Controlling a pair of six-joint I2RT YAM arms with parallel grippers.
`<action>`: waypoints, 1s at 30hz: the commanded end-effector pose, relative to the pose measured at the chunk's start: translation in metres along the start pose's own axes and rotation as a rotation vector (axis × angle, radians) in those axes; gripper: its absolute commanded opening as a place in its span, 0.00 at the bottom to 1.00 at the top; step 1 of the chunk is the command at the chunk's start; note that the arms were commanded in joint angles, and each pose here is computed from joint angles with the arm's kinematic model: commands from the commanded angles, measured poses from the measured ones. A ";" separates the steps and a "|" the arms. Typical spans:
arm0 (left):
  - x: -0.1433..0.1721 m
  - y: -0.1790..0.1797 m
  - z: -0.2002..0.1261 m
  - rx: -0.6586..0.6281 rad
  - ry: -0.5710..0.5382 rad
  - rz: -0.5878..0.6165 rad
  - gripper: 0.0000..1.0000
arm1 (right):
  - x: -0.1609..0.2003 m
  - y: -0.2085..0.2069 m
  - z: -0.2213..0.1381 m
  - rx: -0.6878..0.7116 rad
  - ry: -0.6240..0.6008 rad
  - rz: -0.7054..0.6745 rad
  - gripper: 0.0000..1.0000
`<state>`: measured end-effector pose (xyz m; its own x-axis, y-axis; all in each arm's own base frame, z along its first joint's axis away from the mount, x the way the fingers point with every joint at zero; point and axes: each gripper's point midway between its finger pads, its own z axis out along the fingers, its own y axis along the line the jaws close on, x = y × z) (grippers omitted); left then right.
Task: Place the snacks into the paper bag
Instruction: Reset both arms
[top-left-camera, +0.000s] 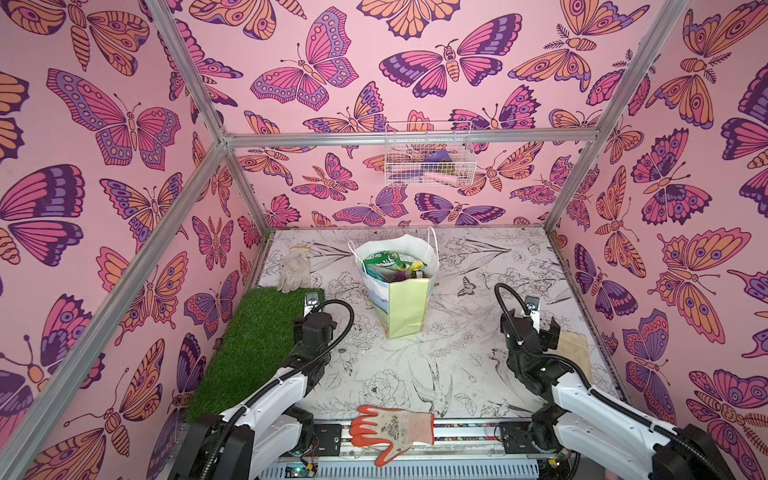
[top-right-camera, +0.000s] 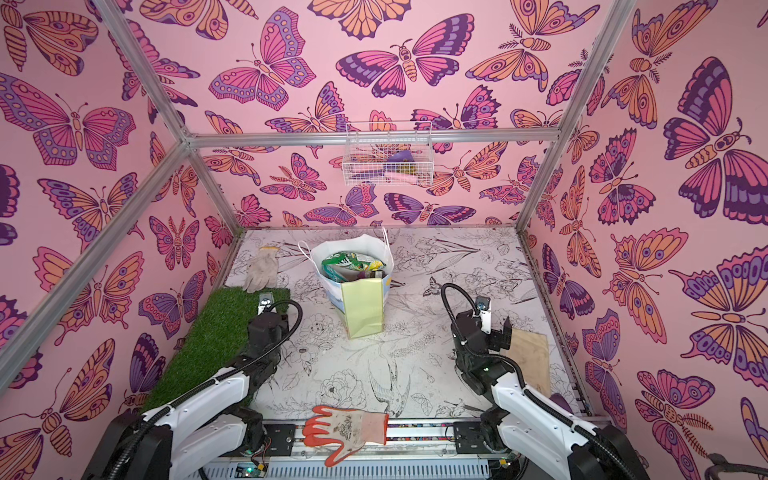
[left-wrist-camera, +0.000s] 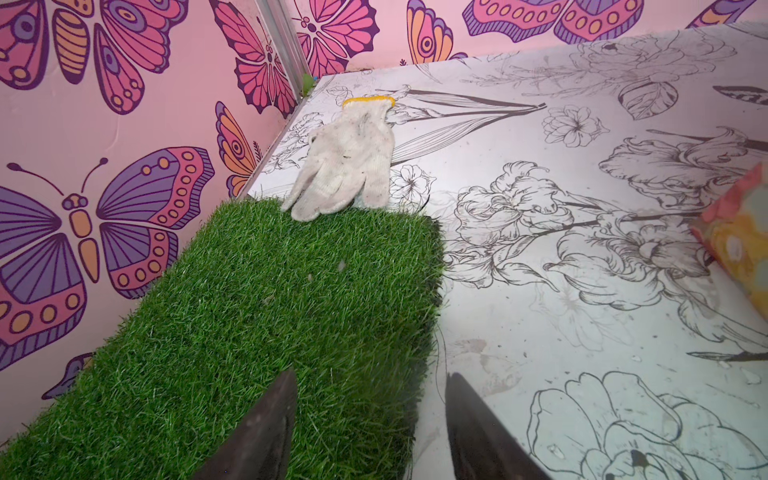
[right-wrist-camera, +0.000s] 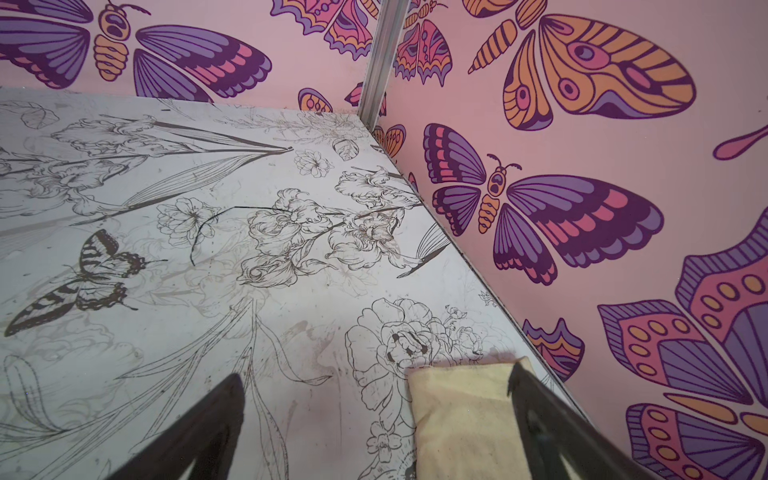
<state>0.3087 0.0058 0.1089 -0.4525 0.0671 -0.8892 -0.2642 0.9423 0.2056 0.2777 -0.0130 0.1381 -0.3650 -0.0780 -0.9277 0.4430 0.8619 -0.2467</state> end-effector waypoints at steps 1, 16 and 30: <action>-0.007 0.001 0.002 -0.005 -0.027 -0.013 0.60 | -0.008 0.000 0.004 0.017 -0.030 0.037 0.99; -0.016 -0.001 0.012 -0.006 -0.072 -0.026 0.60 | -0.012 0.003 0.022 0.038 -0.033 0.086 0.99; -0.024 0.008 0.016 -0.033 -0.139 -0.051 0.60 | -0.015 0.001 0.032 0.037 -0.043 0.110 0.99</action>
<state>0.3292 0.0155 0.1228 -0.3417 0.0639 -0.9376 -0.3086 0.9347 0.1762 0.3040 -0.0267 0.1315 -0.3235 -0.0216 -0.9460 0.4932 0.8494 -0.1880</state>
